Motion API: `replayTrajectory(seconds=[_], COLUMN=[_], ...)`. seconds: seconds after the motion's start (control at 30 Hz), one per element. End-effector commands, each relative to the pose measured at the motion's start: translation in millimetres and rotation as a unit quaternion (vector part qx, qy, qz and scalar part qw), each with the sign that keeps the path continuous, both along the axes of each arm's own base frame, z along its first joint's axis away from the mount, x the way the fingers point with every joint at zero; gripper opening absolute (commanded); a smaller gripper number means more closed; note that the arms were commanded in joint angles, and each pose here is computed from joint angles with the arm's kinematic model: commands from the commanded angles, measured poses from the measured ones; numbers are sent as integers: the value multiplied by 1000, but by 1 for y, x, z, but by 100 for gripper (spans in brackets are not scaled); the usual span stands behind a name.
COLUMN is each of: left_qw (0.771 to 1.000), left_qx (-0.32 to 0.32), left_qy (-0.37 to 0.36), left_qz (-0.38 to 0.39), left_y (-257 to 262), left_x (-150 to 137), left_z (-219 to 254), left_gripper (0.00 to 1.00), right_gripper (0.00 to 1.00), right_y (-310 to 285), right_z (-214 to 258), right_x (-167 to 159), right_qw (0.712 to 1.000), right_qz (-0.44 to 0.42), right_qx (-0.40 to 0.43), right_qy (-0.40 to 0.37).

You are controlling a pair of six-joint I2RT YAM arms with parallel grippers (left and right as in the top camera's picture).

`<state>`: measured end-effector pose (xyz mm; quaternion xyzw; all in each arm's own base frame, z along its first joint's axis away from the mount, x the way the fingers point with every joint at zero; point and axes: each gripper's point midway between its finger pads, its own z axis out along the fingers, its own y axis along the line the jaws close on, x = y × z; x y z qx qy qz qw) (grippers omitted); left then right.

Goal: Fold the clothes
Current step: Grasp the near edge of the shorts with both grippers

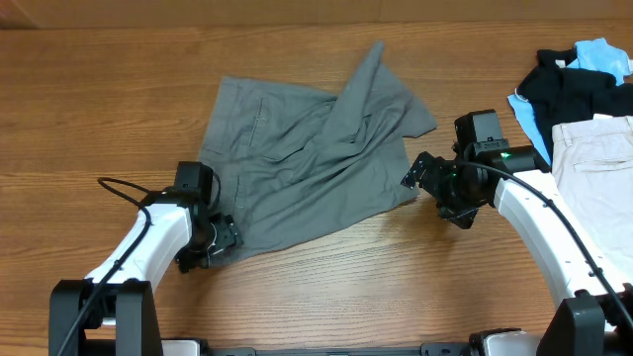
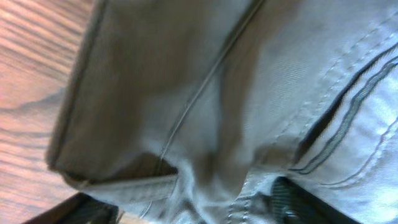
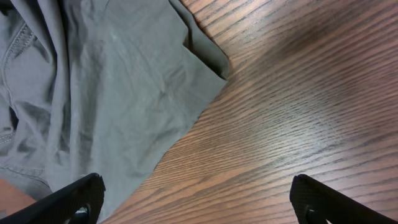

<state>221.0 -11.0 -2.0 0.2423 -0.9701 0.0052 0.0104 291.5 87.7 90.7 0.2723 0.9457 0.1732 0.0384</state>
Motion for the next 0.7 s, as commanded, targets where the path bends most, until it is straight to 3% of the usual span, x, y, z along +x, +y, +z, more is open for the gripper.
replayTrajectory(seconds=[0.0, 0.17, 0.23, 0.27, 0.33, 0.4, 0.47, 0.53, 0.67], left_qw=[1000, 999, 999, 999, 999, 999, 999, 999, 999], left_qx=[10, 9, 9, 9, 9, 9, 9, 9, 9], left_qy=[27, 30, 31, 33, 35, 35, 35, 35, 35], left_qz=[8, 8, 8, 8, 8, 8, 8, 8, 8], left_y=[5, 4, 4, 4, 4, 4, 4, 4, 4], left_x=[-8, -9, -9, -10, -11, -11, -11, -11, -11], left_z=[-16, -18, -18, -18, -18, -18, -18, -18, -18], left_gripper=[62, 27, 8, 4, 4, 13, 15, 9, 9], right_gripper=[100, 100, 100, 100, 100, 100, 100, 100, 100], right_y=[7, 19, 14, 8, 4, 6, 9, 14, 18], right_z=[1, 0, -4, -9, -14, -21, -29, -36, -54], right_x=[0, 5, 8, 9, 9, 10, 10, 8, 9], right_qw=[1000, 1000, 999, 998, 997, 997, 997, 998, 997], right_qz=[7, 16, 17, 0, -21, -34, -34, -30, -26], right_qx=[7, -6, -37, -64, -76, -72, -65, -55, -48], right_qy=[-7, -21, -28, -24, -15, -2, 11, 25, 48])
